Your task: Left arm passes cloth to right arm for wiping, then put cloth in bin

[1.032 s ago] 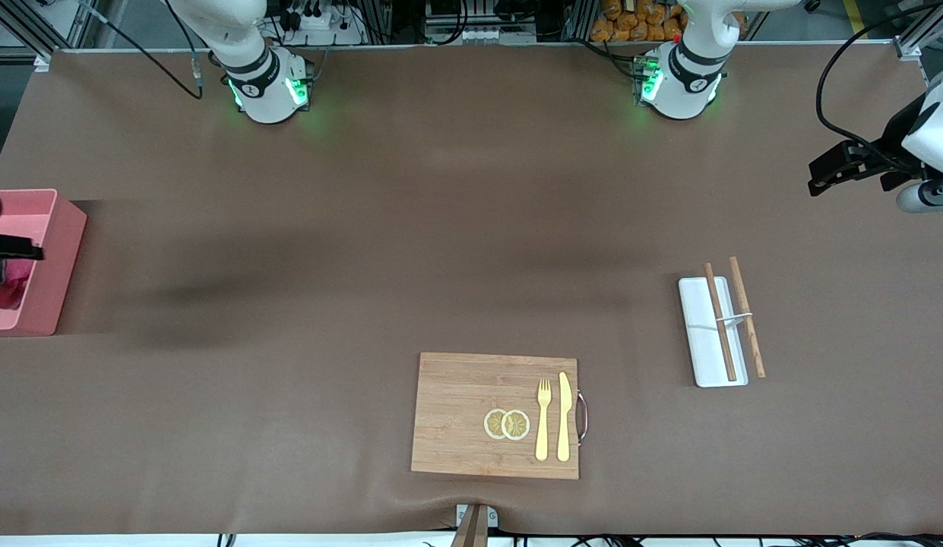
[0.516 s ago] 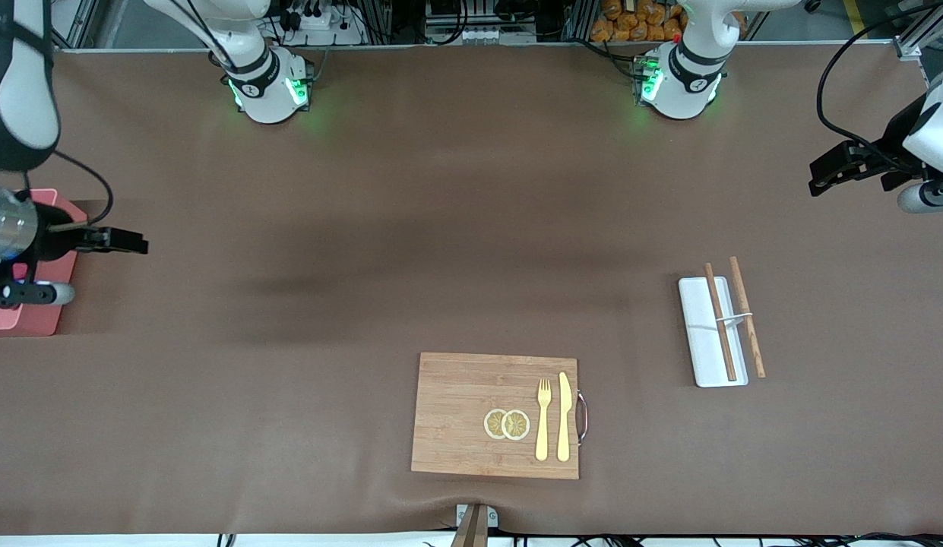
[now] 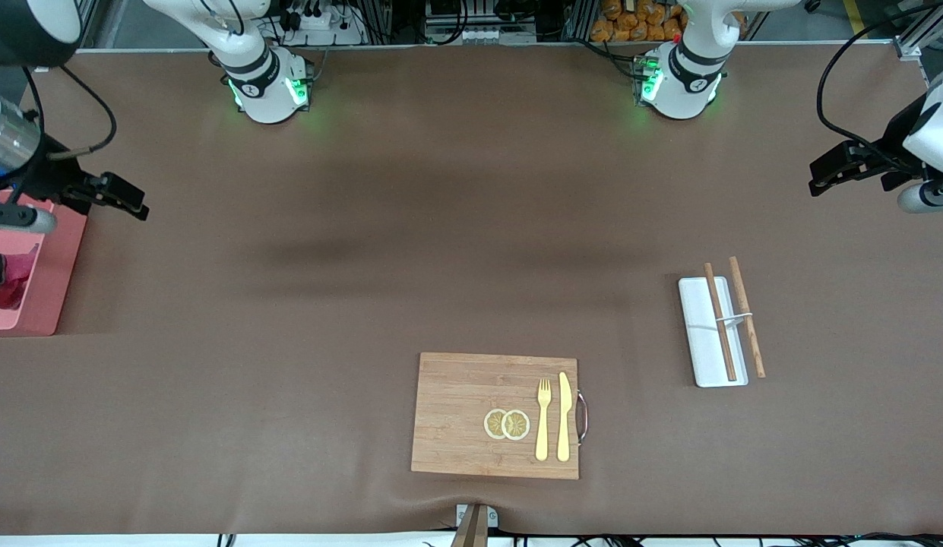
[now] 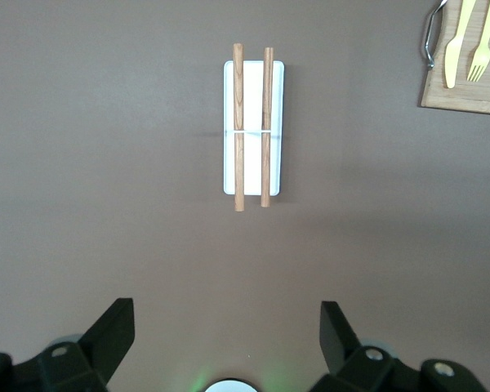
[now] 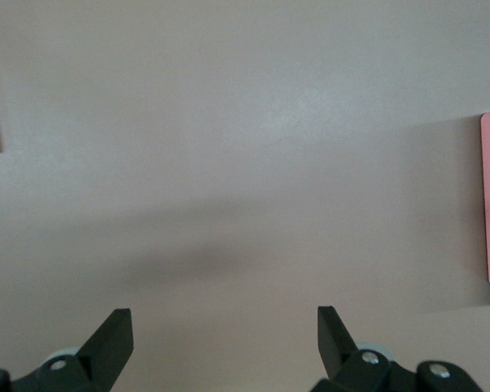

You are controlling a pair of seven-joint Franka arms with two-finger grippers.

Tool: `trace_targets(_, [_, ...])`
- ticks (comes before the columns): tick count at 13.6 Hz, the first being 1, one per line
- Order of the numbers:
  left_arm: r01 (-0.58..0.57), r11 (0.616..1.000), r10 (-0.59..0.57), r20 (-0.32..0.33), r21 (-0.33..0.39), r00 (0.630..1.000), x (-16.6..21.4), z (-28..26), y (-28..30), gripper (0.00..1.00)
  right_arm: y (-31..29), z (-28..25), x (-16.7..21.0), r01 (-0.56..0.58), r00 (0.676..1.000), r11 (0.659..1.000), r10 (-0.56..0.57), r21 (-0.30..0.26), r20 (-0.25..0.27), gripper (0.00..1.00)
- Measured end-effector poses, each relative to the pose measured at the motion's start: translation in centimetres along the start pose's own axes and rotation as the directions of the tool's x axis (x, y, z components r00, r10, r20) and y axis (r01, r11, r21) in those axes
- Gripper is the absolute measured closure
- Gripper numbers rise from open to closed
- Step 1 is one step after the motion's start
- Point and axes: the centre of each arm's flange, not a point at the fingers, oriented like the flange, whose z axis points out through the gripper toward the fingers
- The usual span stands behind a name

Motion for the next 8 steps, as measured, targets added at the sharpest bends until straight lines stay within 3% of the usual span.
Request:
trace_targets(3, [0.000,1.000,0.000,0.000,0.000,1.000,0.0,0.0,0.0,0.00,-0.1,-2.3,0.2,-0.002,0.998,1.000,0.003,0.012,-0.067,0.00])
trace_targets(8, [0.000,1.000,0.000,0.000,0.000,1.000,0.0,0.0,0.0,0.00,-0.8,-4.2,3.7,-0.051,0.991,0.997,0.058,0.055,-0.122,0.00])
